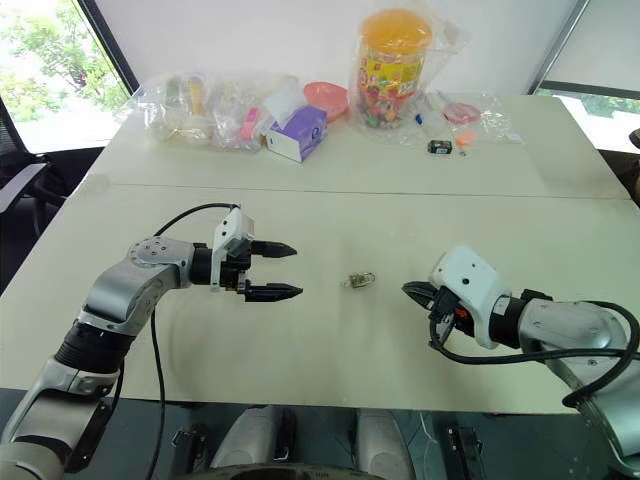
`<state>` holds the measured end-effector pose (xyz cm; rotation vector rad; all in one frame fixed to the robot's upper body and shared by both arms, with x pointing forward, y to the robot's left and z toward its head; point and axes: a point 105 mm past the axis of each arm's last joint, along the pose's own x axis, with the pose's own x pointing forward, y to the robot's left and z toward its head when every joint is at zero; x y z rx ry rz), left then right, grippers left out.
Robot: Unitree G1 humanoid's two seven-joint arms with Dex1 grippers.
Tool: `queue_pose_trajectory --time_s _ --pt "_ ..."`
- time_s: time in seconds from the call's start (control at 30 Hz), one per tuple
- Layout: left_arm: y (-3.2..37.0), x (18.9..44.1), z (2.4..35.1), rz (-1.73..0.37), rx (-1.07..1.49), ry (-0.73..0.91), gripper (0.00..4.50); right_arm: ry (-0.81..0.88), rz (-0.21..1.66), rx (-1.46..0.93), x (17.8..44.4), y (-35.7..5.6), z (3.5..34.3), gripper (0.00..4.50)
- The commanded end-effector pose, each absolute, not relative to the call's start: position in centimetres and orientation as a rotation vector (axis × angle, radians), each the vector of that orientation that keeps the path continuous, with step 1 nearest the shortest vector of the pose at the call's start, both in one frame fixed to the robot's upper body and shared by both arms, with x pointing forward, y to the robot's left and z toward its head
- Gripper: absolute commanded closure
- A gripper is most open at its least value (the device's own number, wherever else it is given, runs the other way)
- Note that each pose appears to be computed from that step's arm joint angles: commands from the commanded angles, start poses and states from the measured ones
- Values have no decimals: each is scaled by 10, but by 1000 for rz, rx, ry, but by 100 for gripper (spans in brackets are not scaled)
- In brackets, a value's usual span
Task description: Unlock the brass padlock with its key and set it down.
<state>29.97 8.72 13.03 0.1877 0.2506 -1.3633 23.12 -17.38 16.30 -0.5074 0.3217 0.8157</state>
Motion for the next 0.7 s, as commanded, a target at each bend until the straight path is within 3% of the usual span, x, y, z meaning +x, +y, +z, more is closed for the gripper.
queue_pose_trajectory --time_s 0.03,0.7 --pt "86 298 143 -1367 207 204 4 297 826 -532 232 -172 170 450" --pt "89 295 146 -1380 203 210 4 292 863 -569 236 -170 175 450"
